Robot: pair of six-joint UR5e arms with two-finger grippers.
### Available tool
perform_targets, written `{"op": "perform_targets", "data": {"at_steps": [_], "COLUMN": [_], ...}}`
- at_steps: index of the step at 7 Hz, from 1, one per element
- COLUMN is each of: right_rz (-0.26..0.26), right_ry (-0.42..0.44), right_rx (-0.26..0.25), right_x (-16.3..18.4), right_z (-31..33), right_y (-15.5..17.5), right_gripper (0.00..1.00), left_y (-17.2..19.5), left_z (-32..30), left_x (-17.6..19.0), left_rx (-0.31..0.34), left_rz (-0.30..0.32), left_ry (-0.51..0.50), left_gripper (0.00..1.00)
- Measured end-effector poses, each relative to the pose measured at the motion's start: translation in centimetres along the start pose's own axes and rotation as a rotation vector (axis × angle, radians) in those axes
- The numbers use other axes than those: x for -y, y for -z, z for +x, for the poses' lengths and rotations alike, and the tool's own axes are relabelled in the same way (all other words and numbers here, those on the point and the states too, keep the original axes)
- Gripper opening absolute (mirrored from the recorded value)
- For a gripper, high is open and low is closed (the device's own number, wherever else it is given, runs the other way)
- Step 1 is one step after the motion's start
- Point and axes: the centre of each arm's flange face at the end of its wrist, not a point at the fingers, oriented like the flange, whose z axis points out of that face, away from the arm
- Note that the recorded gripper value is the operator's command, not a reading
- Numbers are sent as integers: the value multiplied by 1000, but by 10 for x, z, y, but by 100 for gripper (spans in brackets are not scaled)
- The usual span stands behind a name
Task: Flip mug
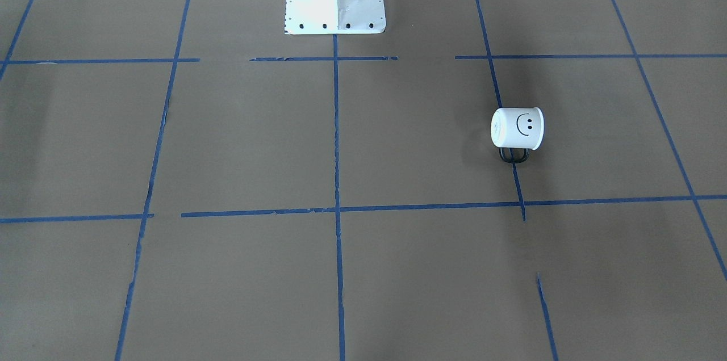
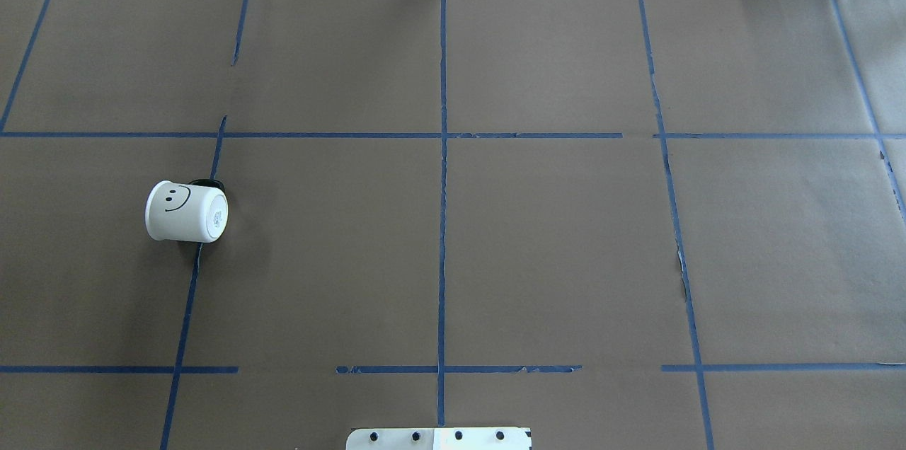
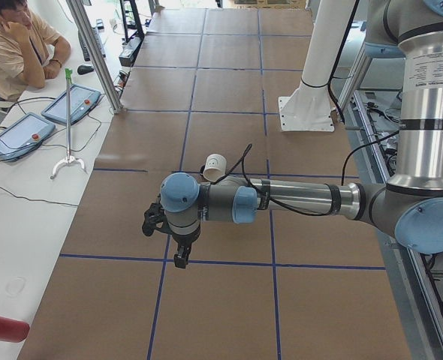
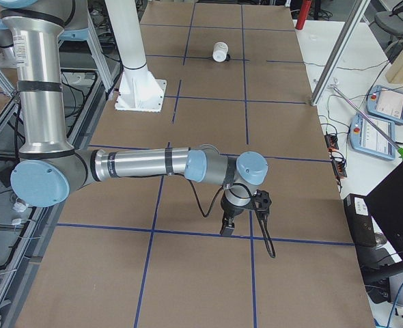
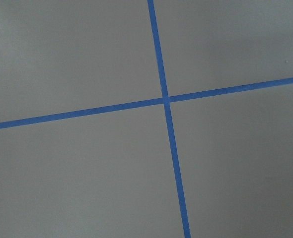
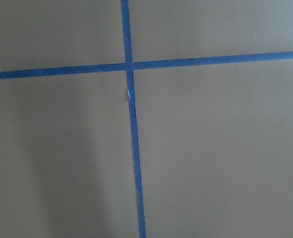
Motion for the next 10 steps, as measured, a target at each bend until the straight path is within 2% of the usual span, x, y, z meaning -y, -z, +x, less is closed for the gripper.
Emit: {"op": "perform_targets", "data": {"at_steps": [5, 7, 8, 10], "right_rz": [0, 0, 0, 0], "right_ry": [0, 0, 0, 0], "right_rx": [0, 0, 0, 0], "right_x": [0, 0, 0, 0], "right_z": [0, 0, 0, 0], "right_y": [0, 0, 0, 0], "right_gripper": [100, 100, 100, 100], "left_y": [5, 2, -7, -46], "left_z": [11, 33, 46, 77], "left_x": [12, 21, 20, -15], "left_rx": [4, 1, -7, -53], "left_rz": [17, 70, 103, 210], "left_ry": [-38, -68, -33, 18], "left_gripper": [100, 100, 100, 100]}}
